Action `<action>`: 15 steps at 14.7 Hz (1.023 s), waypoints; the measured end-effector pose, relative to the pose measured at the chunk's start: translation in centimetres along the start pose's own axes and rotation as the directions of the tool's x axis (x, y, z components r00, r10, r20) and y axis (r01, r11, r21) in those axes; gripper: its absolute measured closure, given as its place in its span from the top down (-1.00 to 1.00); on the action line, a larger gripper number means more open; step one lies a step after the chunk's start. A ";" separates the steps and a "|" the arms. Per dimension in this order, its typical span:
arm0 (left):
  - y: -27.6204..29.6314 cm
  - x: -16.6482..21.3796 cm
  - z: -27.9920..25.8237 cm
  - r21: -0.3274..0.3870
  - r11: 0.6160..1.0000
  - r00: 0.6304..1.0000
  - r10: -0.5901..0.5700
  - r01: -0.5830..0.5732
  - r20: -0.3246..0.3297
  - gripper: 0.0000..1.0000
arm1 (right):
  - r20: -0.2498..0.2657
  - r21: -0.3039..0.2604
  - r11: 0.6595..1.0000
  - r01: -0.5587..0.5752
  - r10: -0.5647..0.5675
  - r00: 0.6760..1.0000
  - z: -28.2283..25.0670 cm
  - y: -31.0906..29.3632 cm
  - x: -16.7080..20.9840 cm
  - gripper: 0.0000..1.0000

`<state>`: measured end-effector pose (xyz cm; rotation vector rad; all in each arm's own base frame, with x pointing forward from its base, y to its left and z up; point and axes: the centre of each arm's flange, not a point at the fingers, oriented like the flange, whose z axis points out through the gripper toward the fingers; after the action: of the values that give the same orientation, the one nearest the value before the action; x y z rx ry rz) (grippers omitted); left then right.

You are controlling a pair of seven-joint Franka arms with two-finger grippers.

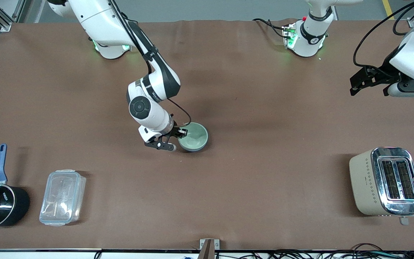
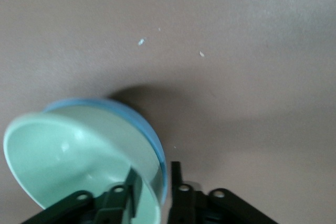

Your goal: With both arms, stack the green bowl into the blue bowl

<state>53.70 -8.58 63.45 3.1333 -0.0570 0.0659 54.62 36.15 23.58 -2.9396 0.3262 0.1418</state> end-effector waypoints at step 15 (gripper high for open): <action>0.1 0.0 -0.1 0.000 1.000 1.000 0.001 -0.001 -0.004 1.00 | -0.183 0.003 1.000 -0.005 0.006 0.983 -32.8 14.9 9.3 1.00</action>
<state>53.72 -8.64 63.51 3.1326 -0.0585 0.0718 62.78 13.68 52.15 -2.9554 0.3598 -0.1290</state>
